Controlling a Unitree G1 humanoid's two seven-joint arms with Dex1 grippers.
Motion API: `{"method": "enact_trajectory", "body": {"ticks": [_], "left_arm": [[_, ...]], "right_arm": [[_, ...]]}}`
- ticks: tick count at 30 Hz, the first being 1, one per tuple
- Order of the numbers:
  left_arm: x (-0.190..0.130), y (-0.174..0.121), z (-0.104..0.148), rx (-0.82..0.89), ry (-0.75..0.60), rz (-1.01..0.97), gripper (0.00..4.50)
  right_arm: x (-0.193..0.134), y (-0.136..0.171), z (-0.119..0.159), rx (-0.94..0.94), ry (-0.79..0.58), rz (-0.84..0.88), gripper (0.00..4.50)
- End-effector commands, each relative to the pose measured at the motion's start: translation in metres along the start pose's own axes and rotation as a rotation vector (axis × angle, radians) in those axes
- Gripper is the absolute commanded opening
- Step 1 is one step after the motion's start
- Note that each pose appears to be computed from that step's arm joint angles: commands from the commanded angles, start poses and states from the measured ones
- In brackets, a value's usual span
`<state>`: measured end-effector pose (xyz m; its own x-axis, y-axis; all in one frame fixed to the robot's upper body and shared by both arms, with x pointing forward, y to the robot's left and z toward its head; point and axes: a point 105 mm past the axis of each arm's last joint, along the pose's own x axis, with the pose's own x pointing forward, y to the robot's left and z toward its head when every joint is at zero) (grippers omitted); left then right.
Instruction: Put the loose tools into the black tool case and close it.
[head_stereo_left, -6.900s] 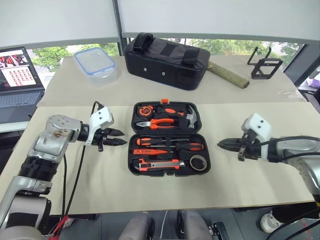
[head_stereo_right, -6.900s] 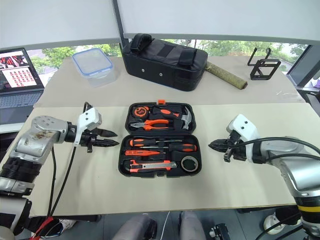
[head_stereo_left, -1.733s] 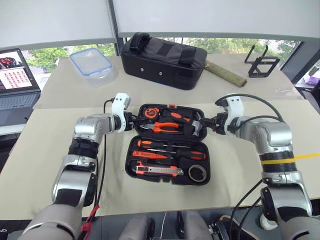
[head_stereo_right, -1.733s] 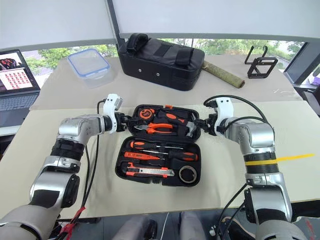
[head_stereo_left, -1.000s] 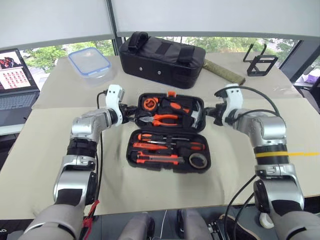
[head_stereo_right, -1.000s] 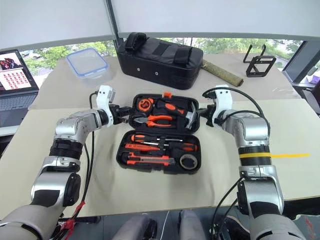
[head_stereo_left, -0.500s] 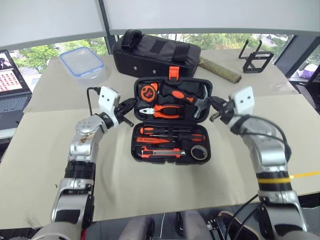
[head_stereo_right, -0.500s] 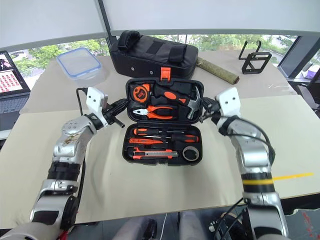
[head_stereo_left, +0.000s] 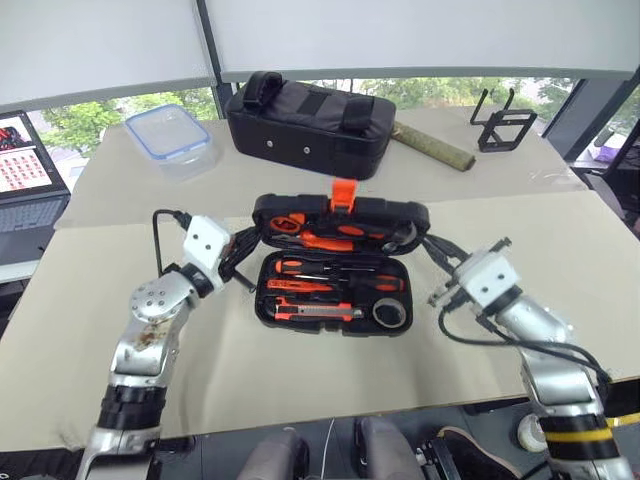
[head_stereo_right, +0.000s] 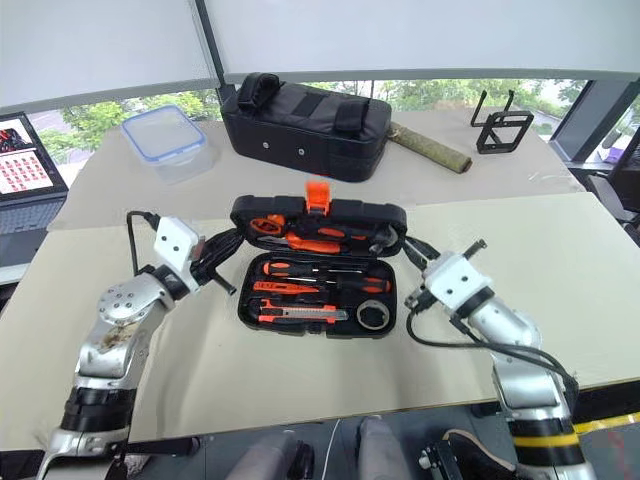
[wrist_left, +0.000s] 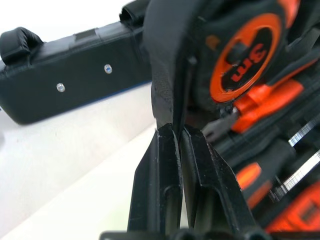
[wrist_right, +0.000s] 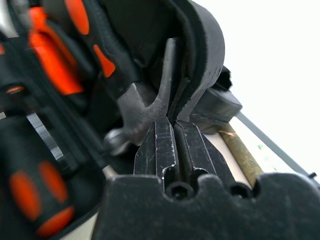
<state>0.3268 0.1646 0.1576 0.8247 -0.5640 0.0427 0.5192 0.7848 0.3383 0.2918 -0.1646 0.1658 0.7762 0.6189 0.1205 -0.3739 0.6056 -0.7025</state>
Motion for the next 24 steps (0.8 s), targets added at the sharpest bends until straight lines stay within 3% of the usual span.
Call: {"method": "enact_trajectory", "body": {"ticks": [1,2,3,7,9,12,14,15,18,21,24], "left_arm": [[-0.029,0.007,-0.006,-0.025,0.053,0.034,0.71],[-0.036,0.007,-0.008,-0.035,0.069,0.037,0.93],[-0.044,0.007,-0.011,-0.039,0.095,0.034,1.51],[-0.078,0.009,-0.02,-0.094,0.216,-0.04,2.71],[-0.095,0.014,-0.024,-0.112,0.288,-0.11,3.46],[-0.093,0.034,-0.032,-0.077,0.345,-0.13,3.46],[-0.078,0.043,-0.031,-0.032,0.339,-0.16,3.49],[-0.068,0.047,-0.029,-0.014,0.328,-0.175,3.49],[-0.033,0.055,-0.025,0.041,0.288,-0.231,2.83],[0.001,0.049,-0.024,0.087,0.267,-0.326,1.8],[0.034,0.041,-0.02,0.135,0.242,-0.385,0.79]], "right_arm": [[-0.02,0.017,0.027,0.001,-0.074,0.131,0.69],[-0.026,0.018,0.028,0.002,-0.058,0.147,0.9],[-0.034,0.019,0.029,-0.001,-0.036,0.167,1.43],[-0.065,0.03,0.028,0.061,0.076,0.329,2.64],[-0.08,0.043,0.028,0.157,0.138,0.453,2.68],[-0.089,0.065,0.032,0.279,0.181,0.579,2.68],[-0.09,0.077,0.032,0.307,0.196,0.647,2.14],[-0.09,0.083,0.03,0.313,0.208,0.678,1.82],[-0.086,0.093,0.023,0.289,0.23,0.724,0.94],[-0.075,0.098,0.015,0.265,0.237,0.73,0.02],[-0.065,0.101,0.009,0.245,0.234,0.747,0.0]]}}
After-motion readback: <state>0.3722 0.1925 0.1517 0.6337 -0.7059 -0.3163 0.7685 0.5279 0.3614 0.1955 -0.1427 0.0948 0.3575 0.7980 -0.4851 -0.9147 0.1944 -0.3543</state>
